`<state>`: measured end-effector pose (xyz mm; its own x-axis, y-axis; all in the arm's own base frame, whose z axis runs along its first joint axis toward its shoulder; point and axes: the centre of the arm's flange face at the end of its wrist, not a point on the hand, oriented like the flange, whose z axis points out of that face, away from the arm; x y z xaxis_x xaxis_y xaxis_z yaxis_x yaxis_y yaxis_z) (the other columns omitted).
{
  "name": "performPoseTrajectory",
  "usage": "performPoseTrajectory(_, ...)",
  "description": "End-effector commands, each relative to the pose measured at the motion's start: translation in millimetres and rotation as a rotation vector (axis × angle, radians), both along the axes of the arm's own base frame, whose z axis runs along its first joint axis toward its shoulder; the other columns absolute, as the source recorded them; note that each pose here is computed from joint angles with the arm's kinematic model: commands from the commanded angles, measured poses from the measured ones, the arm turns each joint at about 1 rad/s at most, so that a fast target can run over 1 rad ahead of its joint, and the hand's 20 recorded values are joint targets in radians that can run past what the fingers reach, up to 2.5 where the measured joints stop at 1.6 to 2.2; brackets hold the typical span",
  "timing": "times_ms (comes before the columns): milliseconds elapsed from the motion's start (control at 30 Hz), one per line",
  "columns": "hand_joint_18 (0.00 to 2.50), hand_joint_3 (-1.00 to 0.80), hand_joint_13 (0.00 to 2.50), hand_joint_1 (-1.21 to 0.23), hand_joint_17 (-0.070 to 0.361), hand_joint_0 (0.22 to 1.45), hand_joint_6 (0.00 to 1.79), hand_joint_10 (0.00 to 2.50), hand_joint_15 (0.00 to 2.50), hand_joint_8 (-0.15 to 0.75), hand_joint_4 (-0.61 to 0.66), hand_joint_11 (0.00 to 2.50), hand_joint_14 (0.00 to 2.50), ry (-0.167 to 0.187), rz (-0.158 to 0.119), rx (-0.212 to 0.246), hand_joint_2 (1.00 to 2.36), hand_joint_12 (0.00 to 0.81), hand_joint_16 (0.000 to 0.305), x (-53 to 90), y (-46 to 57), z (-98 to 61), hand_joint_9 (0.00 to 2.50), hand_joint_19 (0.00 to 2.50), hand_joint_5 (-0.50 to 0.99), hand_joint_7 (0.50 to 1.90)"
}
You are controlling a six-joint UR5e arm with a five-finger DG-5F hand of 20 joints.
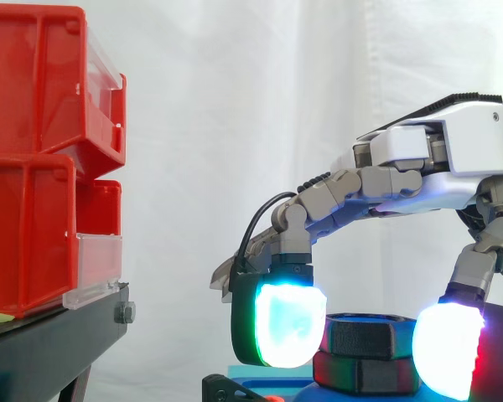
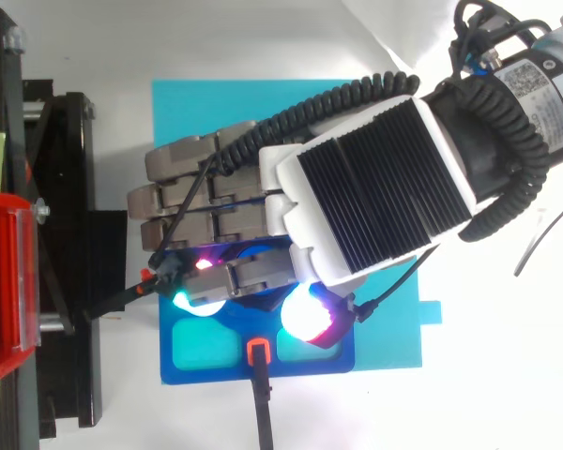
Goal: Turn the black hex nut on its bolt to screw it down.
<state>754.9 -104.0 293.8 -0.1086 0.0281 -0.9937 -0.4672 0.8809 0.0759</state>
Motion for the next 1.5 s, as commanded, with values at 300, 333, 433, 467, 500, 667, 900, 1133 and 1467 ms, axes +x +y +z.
performPoseTrajectory(300,0.32,-0.35,0.35,-0.83,0.103,0.59,0.53,0.01,0.04,0.27,0.25,0.32,0.0,0.005,-0.001,-0.001,1.01,0.301,0.046,-1.1,-0.8,-2.8,0.35,0.19,-0.19,1.05)
performPoseTrajectory(333,0.32,-0.35,0.35,-0.83,0.103,0.59,0.54,0.01,0.04,0.269,0.25,0.32,0.0,0.006,-0.001,0.0,1.01,0.302,0.046,-1.1,-0.8,-2.8,0.35,0.19,-0.19,1.04)
performPoseTrajectory(433,0.33,-0.35,0.35,-0.83,0.103,0.6,0.56,0.01,0.04,0.271,0.25,0.33,0.0,0.009,0.0,0.0,1.01,0.303,0.046,-1.3,0.3,-3.0,0.36,0.2,-0.2,1.0)
performPoseTrajectory(467,0.33,-0.35,0.35,-0.83,0.104,0.6,0.57,0.01,0.04,0.271,0.25,0.33,0.0,0.01,0.001,-0.001,1.01,0.302,0.046,-1.5,0.3,-3.2,0.36,0.2,-0.2,1.0)
performPoseTrajectory(500,0.33,-0.38,0.36,-0.81,0.105,0.57,0.57,0.01,0.04,0.274,0.26,0.34,0.0,0.01,0.001,-0.001,1.01,0.305,0.047,-1.5,0.3,-3.2,0.36,0.2,-0.2,0.99)
performPoseTrajectory(667,0.36,-0.5,0.36,-0.71,0.123,0.44,0.57,0.01,0.03,0.314,0.32,0.34,0.0,0.005,-0.001,-0.001,1.0,0.339,0.055,-1.1,-0.8,-2.8,0.37,0.18,-0.19,0.95)
performPoseTrajectory(900,0.39,-0.5,0.35,-0.58,0.152,0.33,0.5,0.01,0.02,0.369,0.36,0.36,0.0,0.007,0.006,0.019,1.0,0.39,0.068,0.7,5.1,1.9,0.38,0.17,-0.19,1.04)
performPoseTrajectory(1133,0.37,-0.5,0.34,-0.52,0.148,0.35,0.5,0.01,0.04,0.36,0.35,0.34,0.0,0.002,0.011,0.024,1.0,0.386,0.066,2.5,8.5,5.5,0.37,0.18,-0.2,1.01)
performPoseTrajectory(1467,0.34,-0.5,0.34,-0.49,0.142,0.38,0.5,0.01,0.05,0.35,0.33,0.34,0.0,0.013,0.003,0.019,1.0,0.375,0.063,-2.2,5.9,50.9,0.37,0.17,-0.2,1.01)
